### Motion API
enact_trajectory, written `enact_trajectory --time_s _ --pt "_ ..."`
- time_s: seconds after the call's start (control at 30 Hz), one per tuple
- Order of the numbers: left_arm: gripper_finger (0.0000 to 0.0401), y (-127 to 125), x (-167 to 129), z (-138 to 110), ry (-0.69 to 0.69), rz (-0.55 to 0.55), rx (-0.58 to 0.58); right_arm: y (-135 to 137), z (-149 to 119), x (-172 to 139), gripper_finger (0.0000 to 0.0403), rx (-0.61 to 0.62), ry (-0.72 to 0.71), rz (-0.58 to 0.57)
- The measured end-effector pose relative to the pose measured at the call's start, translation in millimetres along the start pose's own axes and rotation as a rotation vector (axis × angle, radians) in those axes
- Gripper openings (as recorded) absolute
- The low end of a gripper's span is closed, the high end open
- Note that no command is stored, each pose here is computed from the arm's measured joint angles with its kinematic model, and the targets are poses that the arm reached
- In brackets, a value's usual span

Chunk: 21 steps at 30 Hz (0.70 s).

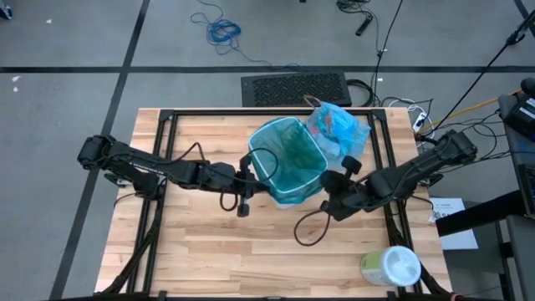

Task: Place trash/remove bag and relplace
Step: Insert a blue trash bag into the trash bin

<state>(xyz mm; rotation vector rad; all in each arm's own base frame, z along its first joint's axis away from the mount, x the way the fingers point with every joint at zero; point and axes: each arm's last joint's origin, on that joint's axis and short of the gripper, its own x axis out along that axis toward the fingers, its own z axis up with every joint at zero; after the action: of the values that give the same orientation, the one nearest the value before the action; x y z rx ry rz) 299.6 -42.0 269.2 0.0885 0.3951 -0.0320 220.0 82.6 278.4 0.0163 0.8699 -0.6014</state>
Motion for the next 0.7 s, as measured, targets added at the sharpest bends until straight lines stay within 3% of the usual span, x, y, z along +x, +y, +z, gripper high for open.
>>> enact_trajectory --time_s 0.4,0.7 --pt "0.0000 -12.7 -2.1 -4.6 0.049 -0.004 0.002 -5.4 -7.3 -35.2 0.0003 0.018 -0.078 0.138" --pt "0.0000 -20.9 -7.4 -1.8 0.034 -0.030 0.017 -4.7 8.2 -68.6 0.0008 -0.030 -0.225 0.302"
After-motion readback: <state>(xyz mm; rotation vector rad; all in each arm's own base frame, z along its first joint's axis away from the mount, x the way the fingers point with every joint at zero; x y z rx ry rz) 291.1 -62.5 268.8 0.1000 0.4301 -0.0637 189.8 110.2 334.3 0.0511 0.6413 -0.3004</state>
